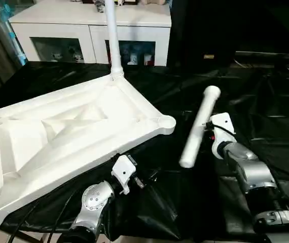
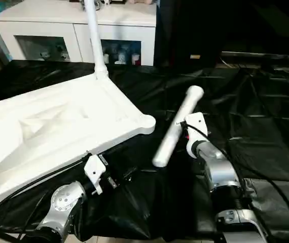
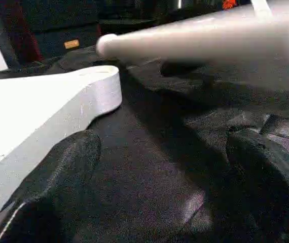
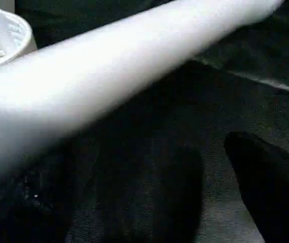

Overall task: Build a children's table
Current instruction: Insert table leg to table base

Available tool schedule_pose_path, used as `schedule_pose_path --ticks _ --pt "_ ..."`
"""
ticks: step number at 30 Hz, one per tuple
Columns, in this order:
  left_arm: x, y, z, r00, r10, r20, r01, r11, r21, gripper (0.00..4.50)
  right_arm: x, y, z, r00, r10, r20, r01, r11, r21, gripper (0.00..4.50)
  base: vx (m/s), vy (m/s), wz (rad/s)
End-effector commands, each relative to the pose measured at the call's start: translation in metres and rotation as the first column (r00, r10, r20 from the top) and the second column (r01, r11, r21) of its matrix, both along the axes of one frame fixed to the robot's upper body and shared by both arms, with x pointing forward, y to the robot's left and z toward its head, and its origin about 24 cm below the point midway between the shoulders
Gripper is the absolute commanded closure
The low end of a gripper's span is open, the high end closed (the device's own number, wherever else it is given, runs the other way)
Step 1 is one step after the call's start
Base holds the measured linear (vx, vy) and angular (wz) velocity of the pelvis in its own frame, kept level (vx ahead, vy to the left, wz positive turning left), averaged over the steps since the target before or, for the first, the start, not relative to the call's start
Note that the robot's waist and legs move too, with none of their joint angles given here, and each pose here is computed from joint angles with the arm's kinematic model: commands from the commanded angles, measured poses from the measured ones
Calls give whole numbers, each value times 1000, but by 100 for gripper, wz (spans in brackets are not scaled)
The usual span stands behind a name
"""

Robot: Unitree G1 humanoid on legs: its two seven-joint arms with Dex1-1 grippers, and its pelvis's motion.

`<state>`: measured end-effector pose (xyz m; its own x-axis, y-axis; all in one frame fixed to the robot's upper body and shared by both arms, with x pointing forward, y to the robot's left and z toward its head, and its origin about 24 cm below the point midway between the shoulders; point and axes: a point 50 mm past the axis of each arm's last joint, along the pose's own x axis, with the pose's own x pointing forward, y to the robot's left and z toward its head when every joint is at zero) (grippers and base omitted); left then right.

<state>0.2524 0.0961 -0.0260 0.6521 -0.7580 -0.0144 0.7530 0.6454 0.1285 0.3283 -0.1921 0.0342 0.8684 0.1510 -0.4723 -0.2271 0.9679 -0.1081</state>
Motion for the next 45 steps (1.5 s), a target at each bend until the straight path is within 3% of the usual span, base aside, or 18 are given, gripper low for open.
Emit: schedule_pose_path --ticks 1,3,9,10,11,12,13,15,20,24,26,27,29,32,34,39,45 --pt "87 38 126 998 52 20 -52 998 17 3 -6 -2 -2 999 3 -34 -3 1000 -5 0 0 0 0" --pt "82 41 126 998 59 31 -60 998 31 3 -18 -6 -1 996 12 -91 -13 1000 -12 0 0 0 0" --pt "73 44 131 994 90 60 -90 996 10 3 -36 -10 14 997 27 -68 -28 999 -15 0 0 0 0" --pt "71 44 131 993 101 66 -101 995 -3 3 -37 -8 22 999 43 -2 -43 999 -2 0 0 0 0" --pt "70 44 131 993 102 67 -102 995 -5 3 -37 -8 23 999 44 7 -44 999 1 0 0 0 0" --pt "66 43 131 990 117 79 -114 992 -46 3 -36 -2 37 986 52 161 -64 996 68 0 0 0 0" --pt "66 43 131 990 117 79 -114 992 -48 3 -36 -2 38 985 52 166 -64 995 71 0 0 0 0" --pt "65 44 126 979 188 77 -183 980 -75 3 -37 7 48 950 2 312 -58 984 170 0 0 0 0" --pt "66 46 115 960 273 64 -268 960 -79 3 -43 18 55 898 -59 435 -63 963 262 0 0 0 0" --pt "60 53 106 936 347 59 -335 930 -154 3 -59 24 47 874 -51 483 -103 953 286 0 0 0 0" --pt "60 53 106 935 350 60 -338 928 -157 3 -59 24 47 873 -50 484 -104 953 286 0 0 0 0" --pt "54 58 102 913 403 67 -381 898 -220 3 -71 26 40 851 -52 522 -117 951 285 0 0 0 0" --pt "50 59 100 909 412 60 -386 888 -249 3 -76 26 38 840 -59 539 -115 952 283 0 0 0 0" --pt "41 56 101 906 415 76 -378 878 -292 3 -85 23 33 841 -79 536 -91 955 282 0 0 0 0" --pt "41 58 97 881 466 75 -431 859 -275 3 -89 22 27 855 -96 509 -67 954 291 0 0 0 0" --pt "50 66 95 814 579 49 -555 800 -227 3 -84 23 26 876 -89 475 -59 956 288 0 0 0 0" --pt "55 66 101 821 567 67 -540 809 -234 3 -77 23 28 871 -88 484 -65 955 289 0 0 0 0"
